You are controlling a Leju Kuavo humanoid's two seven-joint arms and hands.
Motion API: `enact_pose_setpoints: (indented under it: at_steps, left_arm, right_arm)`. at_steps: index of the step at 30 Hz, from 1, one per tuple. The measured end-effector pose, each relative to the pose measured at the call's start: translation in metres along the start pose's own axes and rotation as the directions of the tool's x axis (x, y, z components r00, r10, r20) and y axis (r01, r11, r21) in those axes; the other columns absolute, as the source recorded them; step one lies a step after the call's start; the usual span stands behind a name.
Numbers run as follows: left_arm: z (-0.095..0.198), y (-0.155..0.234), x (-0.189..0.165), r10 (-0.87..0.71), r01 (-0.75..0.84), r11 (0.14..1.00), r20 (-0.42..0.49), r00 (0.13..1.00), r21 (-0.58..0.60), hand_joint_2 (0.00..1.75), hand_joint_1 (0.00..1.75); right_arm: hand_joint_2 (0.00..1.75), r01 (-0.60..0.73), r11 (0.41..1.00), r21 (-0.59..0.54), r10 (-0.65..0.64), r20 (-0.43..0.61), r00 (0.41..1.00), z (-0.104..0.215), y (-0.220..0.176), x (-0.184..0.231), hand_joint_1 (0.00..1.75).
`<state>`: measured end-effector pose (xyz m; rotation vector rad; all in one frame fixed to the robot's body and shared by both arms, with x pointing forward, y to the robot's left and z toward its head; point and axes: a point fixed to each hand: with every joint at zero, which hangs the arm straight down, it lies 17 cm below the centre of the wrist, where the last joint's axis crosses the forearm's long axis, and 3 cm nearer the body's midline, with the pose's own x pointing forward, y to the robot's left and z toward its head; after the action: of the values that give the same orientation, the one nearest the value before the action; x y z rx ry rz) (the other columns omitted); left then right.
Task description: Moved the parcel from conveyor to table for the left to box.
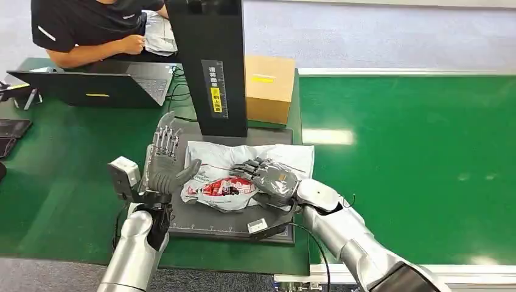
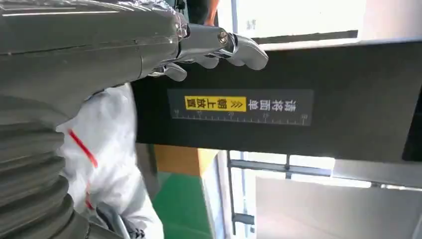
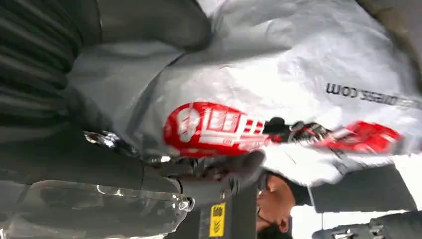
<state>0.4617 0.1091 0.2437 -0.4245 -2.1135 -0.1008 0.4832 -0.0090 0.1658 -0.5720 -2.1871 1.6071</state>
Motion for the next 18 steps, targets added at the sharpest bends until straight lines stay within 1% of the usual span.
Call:
enact_pose_setpoints:
  at_steps: [6, 8, 9, 10, 11, 12, 13, 14, 16, 18]
  left_arm:
    - [0.002, 0.008, 0.011, 0.017, -0.019, 0.999, 0.04, 0.999, 0.042, 1.75, 0.0]
    - [0.004, 0.011, 0.016, 0.023, -0.026, 0.998, 0.058, 0.998, 0.058, 1.75, 0.0]
    - [0.004, 0.012, 0.019, 0.031, -0.035, 0.997, 0.067, 0.997, 0.065, 1.75, 0.0]
    - [0.004, 0.013, 0.021, 0.041, -0.046, 0.997, 0.074, 0.996, 0.069, 1.75, 0.0]
    - [0.005, 0.013, 0.024, 0.052, -0.058, 0.996, 0.081, 0.995, 0.071, 1.75, 0.0]
    - [0.006, 0.014, 0.026, 0.06, -0.066, 0.995, 0.088, 0.994, 0.073, 1.75, 0.0]
    - [0.008, 0.015, 0.028, 0.066, -0.073, 0.994, 0.093, 0.993, 0.077, 1.75, 0.0]
    - [0.009, 0.015, 0.029, 0.066, -0.074, 0.994, 0.098, 0.993, 0.079, 1.75, 0.0]
    - [0.011, 0.016, 0.032, 0.068, -0.077, 0.994, 0.109, 0.992, 0.083, 1.75, 0.0]
    - [0.012, 0.017, 0.035, 0.068, -0.078, 0.993, 0.116, 0.991, 0.087, 1.75, 0.0]
  right_arm:
    - [1.75, -0.018, 0.999, -0.048, 0.018, -0.002, 1.0, -0.004, -0.003, 0.004, 0.0]
    - [1.75, -0.017, 0.996, -0.085, 0.016, -0.012, 1.0, -0.004, -0.009, 0.003, 0.0]
    - [1.75, -0.006, 0.994, -0.111, 0.004, -0.022, 1.0, -0.005, -0.013, 0.002, 0.0]
    - [1.75, 0.033, 0.991, -0.131, -0.039, -0.041, 0.998, -0.004, -0.016, -0.001, 0.0]
    - [1.75, 0.113, 0.98, -0.166, -0.125, -0.067, 0.99, -0.004, -0.02, -0.004, 0.0]
    - [1.75, 0.213, 0.953, -0.215, -0.236, -0.088, 0.968, -0.005, -0.027, -0.006, 0.0]
    - [1.75, 0.328, 0.902, -0.281, -0.366, -0.093, 0.926, -0.006, -0.038, -0.008, 0.0]
    - [1.75, 0.407, 0.851, -0.331, -0.456, -0.082, 0.886, -0.007, -0.046, -0.008, 0.0]
    - [1.75, 0.522, 0.753, -0.4, -0.583, -0.041, 0.811, -0.008, -0.062, -0.006, 0.0]
    - [1.75, 0.604, 0.659, -0.449, -0.669, 0.019, 0.743, -0.008, -0.077, -0.002, 0.0]
